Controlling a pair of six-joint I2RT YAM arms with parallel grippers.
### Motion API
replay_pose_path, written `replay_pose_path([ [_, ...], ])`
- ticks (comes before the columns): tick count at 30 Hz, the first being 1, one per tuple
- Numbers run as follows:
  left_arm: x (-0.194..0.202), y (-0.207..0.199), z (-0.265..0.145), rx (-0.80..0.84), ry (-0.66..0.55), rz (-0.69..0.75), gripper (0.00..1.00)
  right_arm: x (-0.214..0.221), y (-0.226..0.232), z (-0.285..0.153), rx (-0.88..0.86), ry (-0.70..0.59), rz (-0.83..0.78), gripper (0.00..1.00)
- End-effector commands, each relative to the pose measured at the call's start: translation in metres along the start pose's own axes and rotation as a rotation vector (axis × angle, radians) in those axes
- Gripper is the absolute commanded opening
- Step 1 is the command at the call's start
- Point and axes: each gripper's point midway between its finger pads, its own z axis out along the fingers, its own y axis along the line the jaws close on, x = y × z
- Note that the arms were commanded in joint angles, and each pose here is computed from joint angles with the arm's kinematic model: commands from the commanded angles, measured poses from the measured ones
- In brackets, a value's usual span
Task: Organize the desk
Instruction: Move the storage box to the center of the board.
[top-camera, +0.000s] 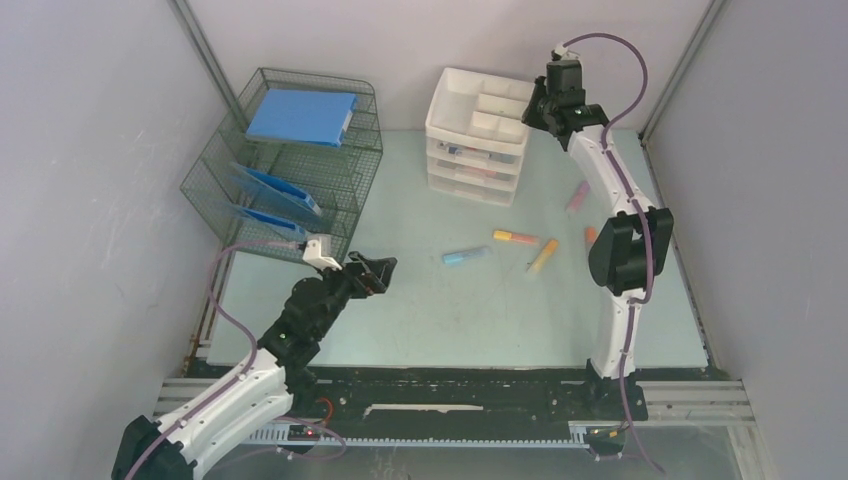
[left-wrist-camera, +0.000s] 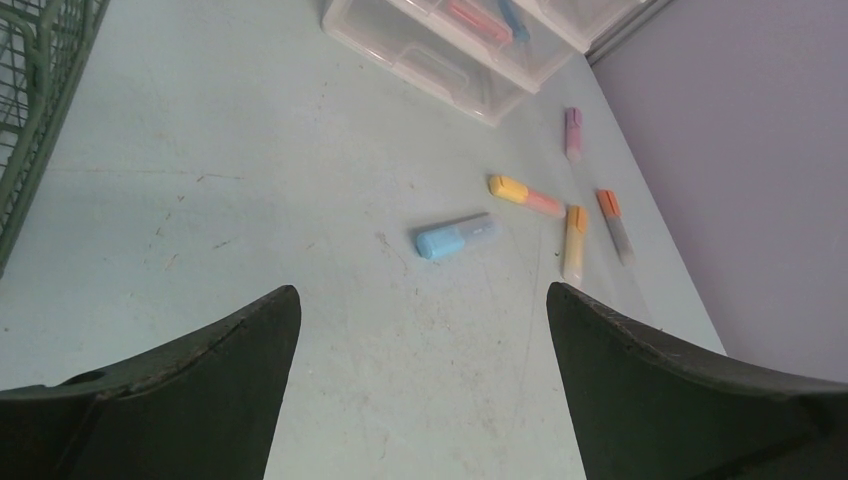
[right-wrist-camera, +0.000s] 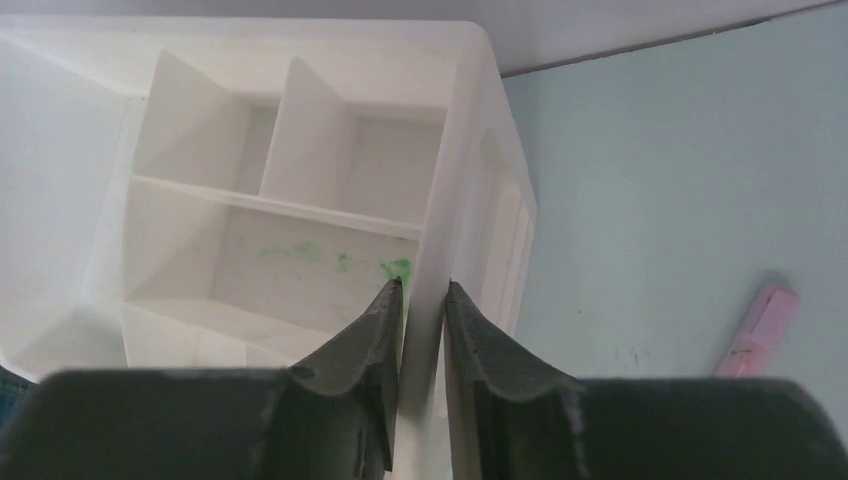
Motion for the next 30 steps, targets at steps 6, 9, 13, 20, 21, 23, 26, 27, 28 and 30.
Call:
replay_pose_path([
  [6, -0.005, -0.019, 0.004, 0.069, 0.002, -0.058, 1.00, -0.018, 0.012, -0.032, -0.029, -0.027, -0.026, 0.12],
  [9, -0.004, -0.024, 0.006, 0.090, 0.004, -0.094, 1.00, -0.020, 0.016, -0.045, -0.062, -0.025, 0.043, 0.04],
  [13, -0.009, -0.039, 0.013, 0.134, -0.007, -0.194, 1.00, -0.019, 0.022, -0.061, -0.107, -0.007, 0.158, 0.00],
  [20, -0.016, -0.068, 0.034, 0.194, -0.027, -0.312, 1.00, 0.003, 0.035, -0.080, -0.161, 0.046, 0.284, 0.00],
  [21, -0.017, -0.071, 0.038, 0.203, -0.033, -0.323, 1.00, 0.004, 0.038, -0.085, -0.169, 0.047, 0.296, 0.00],
  [23, -0.016, -0.077, 0.046, 0.213, -0.036, -0.343, 1.00, 0.006, 0.042, -0.089, -0.182, 0.052, 0.312, 0.00],
  [26, -0.012, -0.086, 0.060, 0.230, -0.034, -0.380, 1.00, 0.006, 0.047, -0.095, -0.200, 0.060, 0.331, 0.00],
  [27, -0.010, -0.089, 0.065, 0.237, -0.031, -0.390, 1.00, 0.005, 0.049, -0.098, -0.205, 0.061, 0.339, 0.00],
  [28, -0.008, -0.092, 0.070, 0.244, -0.030, -0.401, 1.00, 0.006, 0.049, -0.099, -0.211, 0.066, 0.348, 0.00],
  [30, 0.004, -0.093, 0.083, 0.239, -0.014, -0.416, 1.00, 0.004, 0.051, -0.102, -0.223, 0.072, 0.366, 0.00],
])
